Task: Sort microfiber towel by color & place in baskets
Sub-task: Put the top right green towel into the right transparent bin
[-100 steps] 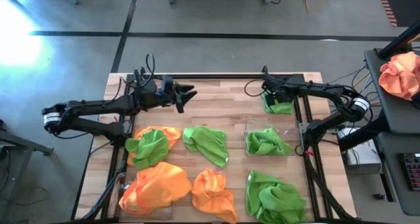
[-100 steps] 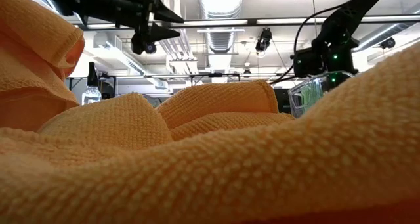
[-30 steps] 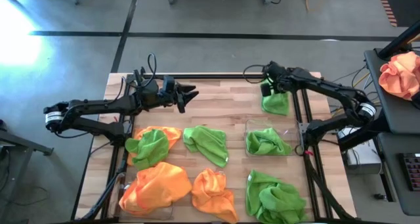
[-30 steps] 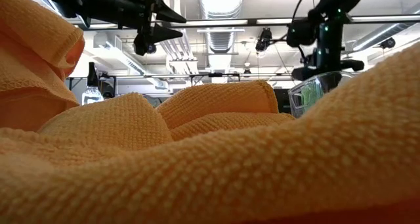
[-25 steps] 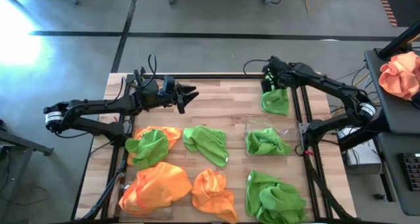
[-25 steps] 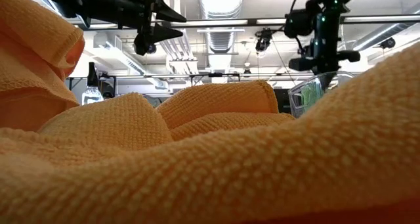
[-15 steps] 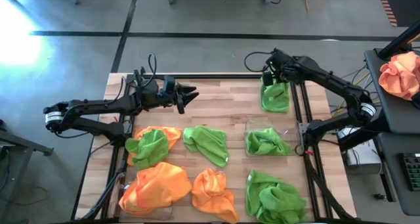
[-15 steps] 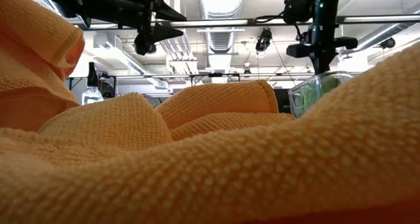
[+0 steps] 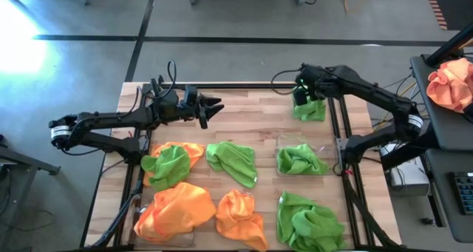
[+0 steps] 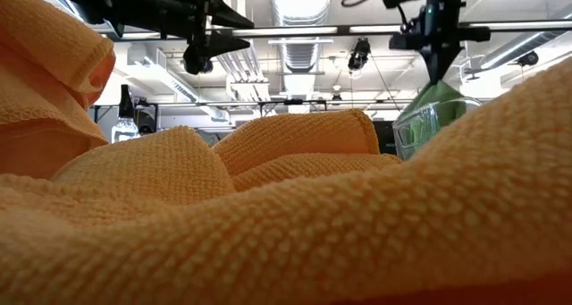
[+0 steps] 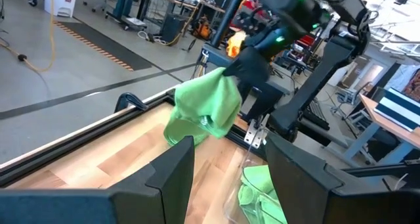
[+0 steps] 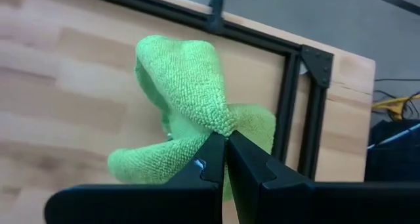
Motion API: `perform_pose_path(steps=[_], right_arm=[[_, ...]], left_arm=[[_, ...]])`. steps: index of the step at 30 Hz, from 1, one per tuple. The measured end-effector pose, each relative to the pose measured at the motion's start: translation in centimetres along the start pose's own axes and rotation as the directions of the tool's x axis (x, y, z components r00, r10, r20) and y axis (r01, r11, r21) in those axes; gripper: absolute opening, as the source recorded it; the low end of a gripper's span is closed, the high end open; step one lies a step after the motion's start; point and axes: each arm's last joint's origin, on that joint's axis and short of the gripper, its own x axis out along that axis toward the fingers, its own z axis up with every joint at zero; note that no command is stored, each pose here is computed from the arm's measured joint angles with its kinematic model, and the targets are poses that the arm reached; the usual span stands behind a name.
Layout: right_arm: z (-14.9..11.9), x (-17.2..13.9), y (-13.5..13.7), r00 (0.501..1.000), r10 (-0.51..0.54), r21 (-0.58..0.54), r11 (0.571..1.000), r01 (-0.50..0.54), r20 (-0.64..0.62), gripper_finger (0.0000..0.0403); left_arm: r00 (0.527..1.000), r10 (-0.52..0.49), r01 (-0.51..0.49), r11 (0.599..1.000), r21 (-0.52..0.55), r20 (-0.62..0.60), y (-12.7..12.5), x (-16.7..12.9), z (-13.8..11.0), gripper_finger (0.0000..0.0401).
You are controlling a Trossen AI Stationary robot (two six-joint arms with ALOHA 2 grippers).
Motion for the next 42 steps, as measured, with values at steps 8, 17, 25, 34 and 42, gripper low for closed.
perform_pose_path(steps=[8, 17, 25, 34, 42], right_arm=[[-2.1, -4.3, 1.9, 0.996, 0.086, -0.055, 0.995, -0.085, 0.018, 0.0009], [-5.4, -8.9, 3.5, 0.972, 0.233, -0.065, 0.971, -0.230, 0.040, 0.0009], [-7.7, -12.2, 3.9, 0.934, 0.356, -0.090, 0.932, -0.352, 0.037, 0.0009], [-8.3, -15.9, 2.8, 0.872, 0.488, -0.110, 0.869, -0.482, 0.042, 0.0009], [-8.2, -19.0, 1.3, 0.783, 0.622, -0.112, 0.778, -0.618, 0.001, 0.0009]], left_arm=[[1.000, -0.023, 0.023, 1.000, 0.002, -0.011, -0.1, 0.0, 0.0, 0.0174], [0.997, -0.068, 0.069, 0.998, 0.012, -0.032, -0.2, 0.0, -0.1, 0.0174], [0.993, -0.103, 0.104, 0.995, 0.014, -0.056, -0.3, 0.0, -0.2, 0.0174], [0.989, -0.089, 0.090, 0.996, 0.002, -0.119, -0.1, 0.0, -0.8, 0.0174], [0.984, -0.117, 0.116, 0.993, -0.014, -0.136, -0.3, -0.1, -0.9, 0.0174]])
